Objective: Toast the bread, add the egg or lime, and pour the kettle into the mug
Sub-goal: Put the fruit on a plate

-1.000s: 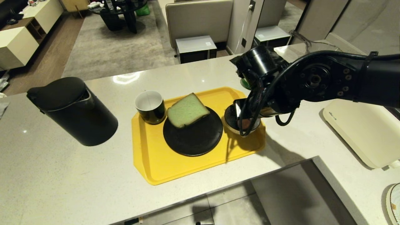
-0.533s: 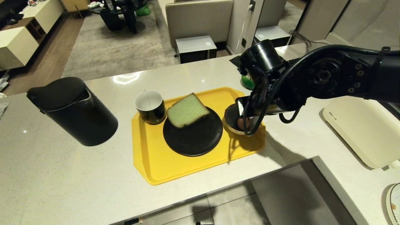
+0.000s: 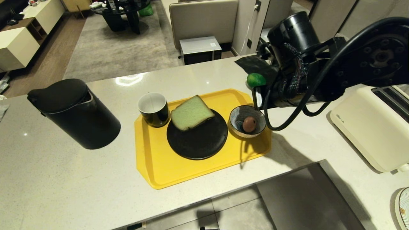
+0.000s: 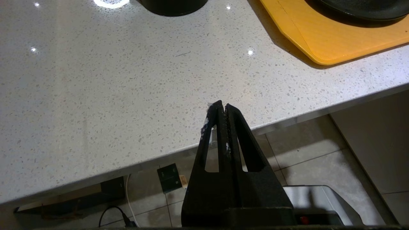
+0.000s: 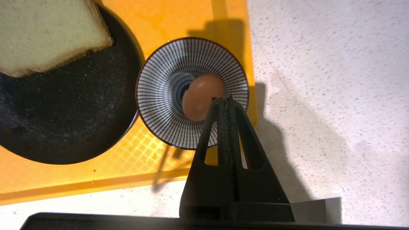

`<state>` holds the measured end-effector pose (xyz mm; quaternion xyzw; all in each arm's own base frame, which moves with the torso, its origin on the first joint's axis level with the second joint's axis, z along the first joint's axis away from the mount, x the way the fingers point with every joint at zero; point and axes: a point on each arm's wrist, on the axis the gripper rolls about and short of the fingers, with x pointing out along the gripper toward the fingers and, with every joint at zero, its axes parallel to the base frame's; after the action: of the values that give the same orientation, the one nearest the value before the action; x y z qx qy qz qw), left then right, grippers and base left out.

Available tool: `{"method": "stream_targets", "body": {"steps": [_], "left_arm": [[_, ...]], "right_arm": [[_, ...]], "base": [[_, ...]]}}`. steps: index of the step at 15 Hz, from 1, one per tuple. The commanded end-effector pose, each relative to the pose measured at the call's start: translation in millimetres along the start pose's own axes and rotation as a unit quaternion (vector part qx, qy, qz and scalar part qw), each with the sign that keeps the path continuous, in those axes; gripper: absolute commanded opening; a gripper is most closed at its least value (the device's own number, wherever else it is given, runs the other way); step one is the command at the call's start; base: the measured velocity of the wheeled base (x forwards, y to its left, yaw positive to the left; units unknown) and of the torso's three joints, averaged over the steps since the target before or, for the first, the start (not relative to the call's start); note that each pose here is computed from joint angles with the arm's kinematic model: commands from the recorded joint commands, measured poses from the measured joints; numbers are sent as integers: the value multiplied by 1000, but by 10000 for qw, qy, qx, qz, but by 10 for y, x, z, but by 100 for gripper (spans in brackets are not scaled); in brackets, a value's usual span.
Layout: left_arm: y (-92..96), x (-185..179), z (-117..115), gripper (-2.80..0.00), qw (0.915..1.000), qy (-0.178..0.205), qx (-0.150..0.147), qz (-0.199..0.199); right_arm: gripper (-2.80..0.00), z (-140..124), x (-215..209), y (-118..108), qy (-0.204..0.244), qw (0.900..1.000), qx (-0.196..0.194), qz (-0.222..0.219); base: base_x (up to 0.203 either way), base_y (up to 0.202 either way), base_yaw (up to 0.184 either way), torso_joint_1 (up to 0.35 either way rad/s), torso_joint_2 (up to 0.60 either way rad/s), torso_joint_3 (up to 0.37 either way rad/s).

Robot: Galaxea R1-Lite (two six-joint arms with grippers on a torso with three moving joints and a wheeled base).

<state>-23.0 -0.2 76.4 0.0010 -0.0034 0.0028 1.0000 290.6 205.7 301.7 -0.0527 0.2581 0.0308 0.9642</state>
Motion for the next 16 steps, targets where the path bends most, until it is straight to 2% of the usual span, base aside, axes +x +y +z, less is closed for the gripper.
{"method": "stream_targets", "body": {"steps": [1, 5, 10, 12, 13, 16], "left_arm": [[0, 0, 0, -280, 10000, -4, -2, 3], [0, 0, 0, -280, 10000, -4, -2, 3], [0, 0, 0, -280, 10000, -4, -2, 3], [0, 0, 0, -280, 10000, -4, -2, 3], [0, 0, 0, -280, 10000, -4, -2, 3], [0, 0, 0, -280, 10000, -4, -2, 3]], "right_arm": [[-280, 101, -275, -139, -285, 9994, 167, 41], [-280, 174, -743, -452, -682, 9976, 93, 34], [-280, 106, -1349, -968, -1133, 9933, 56, -200], [-280, 66, -1363, -1143, -1082, 9929, -60, -497], [-280, 60, -1287, -1173, -970, 9927, -294, -649], [-280, 95, -992, -1095, -696, 9913, -811, -768]], "base": [[0, 0, 0, 0, 0, 0], [0, 0, 0, 0, 0, 0], [0, 0, 0, 0, 0, 0], [0, 0, 0, 0, 0, 0], [0, 0, 0, 0, 0, 0], [0, 0, 0, 0, 0, 0]]}}
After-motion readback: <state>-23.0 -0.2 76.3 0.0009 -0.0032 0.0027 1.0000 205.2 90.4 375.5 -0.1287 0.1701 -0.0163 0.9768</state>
